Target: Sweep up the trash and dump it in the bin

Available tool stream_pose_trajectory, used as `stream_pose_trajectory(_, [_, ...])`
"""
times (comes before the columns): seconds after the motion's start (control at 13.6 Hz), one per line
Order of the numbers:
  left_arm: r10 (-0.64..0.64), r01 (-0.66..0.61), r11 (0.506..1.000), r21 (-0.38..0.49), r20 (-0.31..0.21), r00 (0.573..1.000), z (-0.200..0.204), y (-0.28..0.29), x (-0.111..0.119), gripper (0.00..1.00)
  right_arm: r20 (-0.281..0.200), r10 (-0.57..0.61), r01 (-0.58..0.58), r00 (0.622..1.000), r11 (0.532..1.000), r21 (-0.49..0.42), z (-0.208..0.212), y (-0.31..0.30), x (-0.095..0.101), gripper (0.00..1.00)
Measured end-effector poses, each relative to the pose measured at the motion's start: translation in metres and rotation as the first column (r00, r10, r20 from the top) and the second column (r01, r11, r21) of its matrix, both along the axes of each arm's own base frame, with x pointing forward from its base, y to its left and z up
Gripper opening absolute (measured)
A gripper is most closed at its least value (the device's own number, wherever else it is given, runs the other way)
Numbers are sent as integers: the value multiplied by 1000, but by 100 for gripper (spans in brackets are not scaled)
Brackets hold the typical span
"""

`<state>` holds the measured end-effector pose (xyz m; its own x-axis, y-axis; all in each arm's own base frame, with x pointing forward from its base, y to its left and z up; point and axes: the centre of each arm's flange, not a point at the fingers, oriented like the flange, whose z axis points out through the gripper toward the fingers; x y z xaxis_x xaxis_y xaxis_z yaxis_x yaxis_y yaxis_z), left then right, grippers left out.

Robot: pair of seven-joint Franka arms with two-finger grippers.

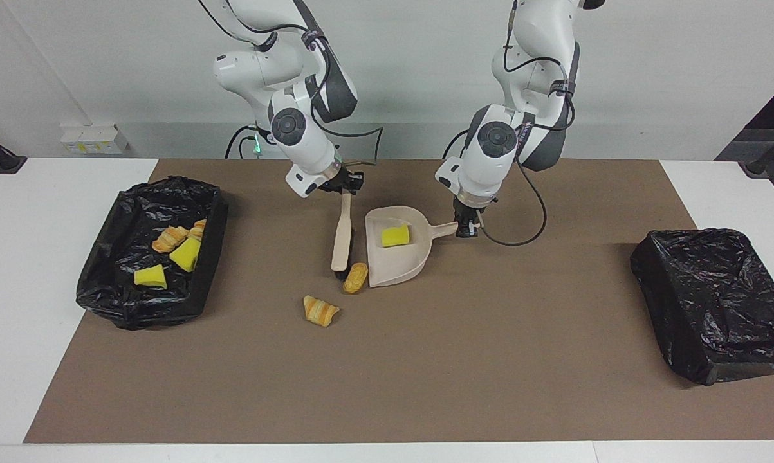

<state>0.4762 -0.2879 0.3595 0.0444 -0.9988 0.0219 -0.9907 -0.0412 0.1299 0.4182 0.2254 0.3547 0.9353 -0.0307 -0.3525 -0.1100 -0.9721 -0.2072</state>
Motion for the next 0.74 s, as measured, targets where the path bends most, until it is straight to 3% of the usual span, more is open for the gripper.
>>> stream_pose_trajectory(0.15, [1,-1,1000,-2,4,1000,-2,2,0,32,-1,55,-55,998,997,-45,10,-1,-1,27])
stream_pose_trajectory(0.37, [23,-23,1000,-1,4,1000,-2,3,0,32,53,201,-186,978,961,-202,20,-13,6,27])
stream_pose_trajectory(0.59, [90,-90,996,6,5,996,-1,5,1,32,88,369,-339,925,908,-248,34,-23,19,27])
stream_pose_trajectory(0.74, [110,-110,994,8,5,994,-1,6,2,32,131,482,-432,866,855,-287,47,-46,42,27])
